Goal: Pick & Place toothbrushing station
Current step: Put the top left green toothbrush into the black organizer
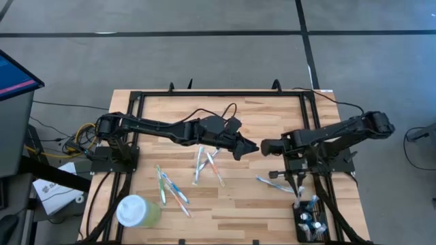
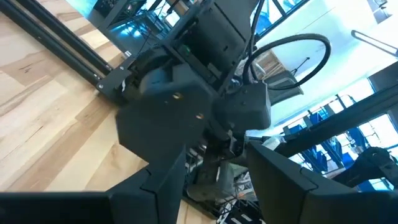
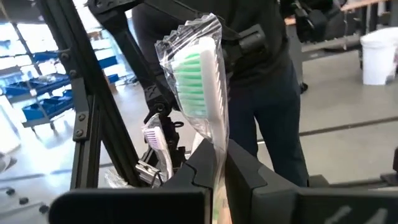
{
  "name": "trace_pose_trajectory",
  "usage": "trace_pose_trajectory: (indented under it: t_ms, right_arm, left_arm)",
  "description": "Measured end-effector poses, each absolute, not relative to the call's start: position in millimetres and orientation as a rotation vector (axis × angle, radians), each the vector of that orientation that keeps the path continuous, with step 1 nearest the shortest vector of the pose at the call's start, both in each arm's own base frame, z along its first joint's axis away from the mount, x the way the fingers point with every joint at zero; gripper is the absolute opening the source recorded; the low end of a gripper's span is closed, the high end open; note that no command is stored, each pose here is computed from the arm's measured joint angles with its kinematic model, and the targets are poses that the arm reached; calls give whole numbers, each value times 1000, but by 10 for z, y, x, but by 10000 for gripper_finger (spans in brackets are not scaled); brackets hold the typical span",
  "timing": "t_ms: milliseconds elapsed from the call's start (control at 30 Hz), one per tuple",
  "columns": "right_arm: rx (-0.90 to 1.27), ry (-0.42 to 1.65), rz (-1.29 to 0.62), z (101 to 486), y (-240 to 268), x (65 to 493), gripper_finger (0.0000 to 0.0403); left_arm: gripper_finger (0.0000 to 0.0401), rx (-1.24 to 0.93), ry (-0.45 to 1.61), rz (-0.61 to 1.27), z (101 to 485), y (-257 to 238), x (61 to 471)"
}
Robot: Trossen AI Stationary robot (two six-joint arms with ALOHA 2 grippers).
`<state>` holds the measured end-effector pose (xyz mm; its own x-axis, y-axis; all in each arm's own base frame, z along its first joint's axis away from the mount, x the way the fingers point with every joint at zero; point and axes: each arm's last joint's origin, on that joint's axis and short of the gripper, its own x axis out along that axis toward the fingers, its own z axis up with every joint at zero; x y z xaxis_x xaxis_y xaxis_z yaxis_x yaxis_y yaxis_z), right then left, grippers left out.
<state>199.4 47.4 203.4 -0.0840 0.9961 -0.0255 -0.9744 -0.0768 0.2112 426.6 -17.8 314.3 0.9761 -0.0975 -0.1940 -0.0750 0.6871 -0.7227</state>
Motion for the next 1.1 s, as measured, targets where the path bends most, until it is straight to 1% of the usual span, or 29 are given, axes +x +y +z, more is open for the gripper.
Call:
trace_pose_trajectory:
  t_ms: [367,600,900,1100]
  right_arm:
    - [73,85,1659,2202,449,1738,5]
    - [31,35,1682,2307,476,1644,6]
    - [39,43,1682,2255,472,1621,6]
    - [16,17,1682,2151,468,1576,6]
  left_arm:
    - [167,-850,292,22,2904,-178,4226]
    - [167,-851,283,18,2910,-175,4229]
    - [167,-851,280,17,2913,-175,4230]
    - [167,-851,280,17,2913,-175,4230]
